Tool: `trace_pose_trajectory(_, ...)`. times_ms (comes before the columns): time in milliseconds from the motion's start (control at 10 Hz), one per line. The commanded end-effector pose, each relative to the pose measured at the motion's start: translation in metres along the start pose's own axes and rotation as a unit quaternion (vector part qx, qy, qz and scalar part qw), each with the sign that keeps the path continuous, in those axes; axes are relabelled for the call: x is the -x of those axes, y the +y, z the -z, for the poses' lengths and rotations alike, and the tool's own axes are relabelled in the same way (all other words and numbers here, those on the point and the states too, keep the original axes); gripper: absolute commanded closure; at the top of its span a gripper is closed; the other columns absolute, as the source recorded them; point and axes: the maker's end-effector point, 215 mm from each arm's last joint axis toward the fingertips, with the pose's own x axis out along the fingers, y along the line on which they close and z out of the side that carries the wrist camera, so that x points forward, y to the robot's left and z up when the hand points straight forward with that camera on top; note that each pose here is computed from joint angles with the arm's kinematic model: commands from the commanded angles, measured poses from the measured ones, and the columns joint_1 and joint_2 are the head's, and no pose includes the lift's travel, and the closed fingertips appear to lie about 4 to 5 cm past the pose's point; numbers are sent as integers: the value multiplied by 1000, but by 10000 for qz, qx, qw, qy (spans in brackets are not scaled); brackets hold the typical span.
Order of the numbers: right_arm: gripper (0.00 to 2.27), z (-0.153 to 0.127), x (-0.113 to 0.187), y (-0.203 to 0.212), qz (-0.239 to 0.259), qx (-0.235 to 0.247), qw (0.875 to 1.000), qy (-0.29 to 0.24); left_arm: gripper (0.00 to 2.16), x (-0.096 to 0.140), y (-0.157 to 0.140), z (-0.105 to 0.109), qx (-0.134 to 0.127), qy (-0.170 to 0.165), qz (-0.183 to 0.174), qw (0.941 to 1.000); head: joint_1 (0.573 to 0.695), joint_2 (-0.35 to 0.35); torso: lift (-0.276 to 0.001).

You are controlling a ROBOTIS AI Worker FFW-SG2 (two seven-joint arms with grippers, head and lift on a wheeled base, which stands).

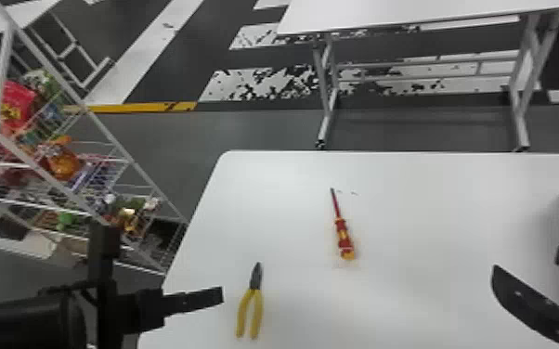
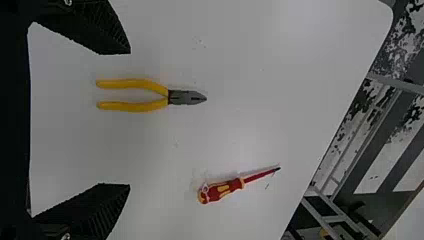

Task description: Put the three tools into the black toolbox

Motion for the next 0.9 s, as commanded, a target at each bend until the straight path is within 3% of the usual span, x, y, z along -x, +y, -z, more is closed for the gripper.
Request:
trace_pose_trajectory(0,76,-4,1,5,-33,30,9999,-92,63,1,12,0,39,97,-72,9999,695,350,-51)
trace_pose_trajectory(400,76,-14,4,10,-87,63,9994,-341,63,-6,11,0,38,293,186,9994,695,350,-51)
trace_pose_trajectory(800,76,-12,5,0,-5,96,9995,-309,70,-69,-6,2,100,815,386,9959,695,350,-51)
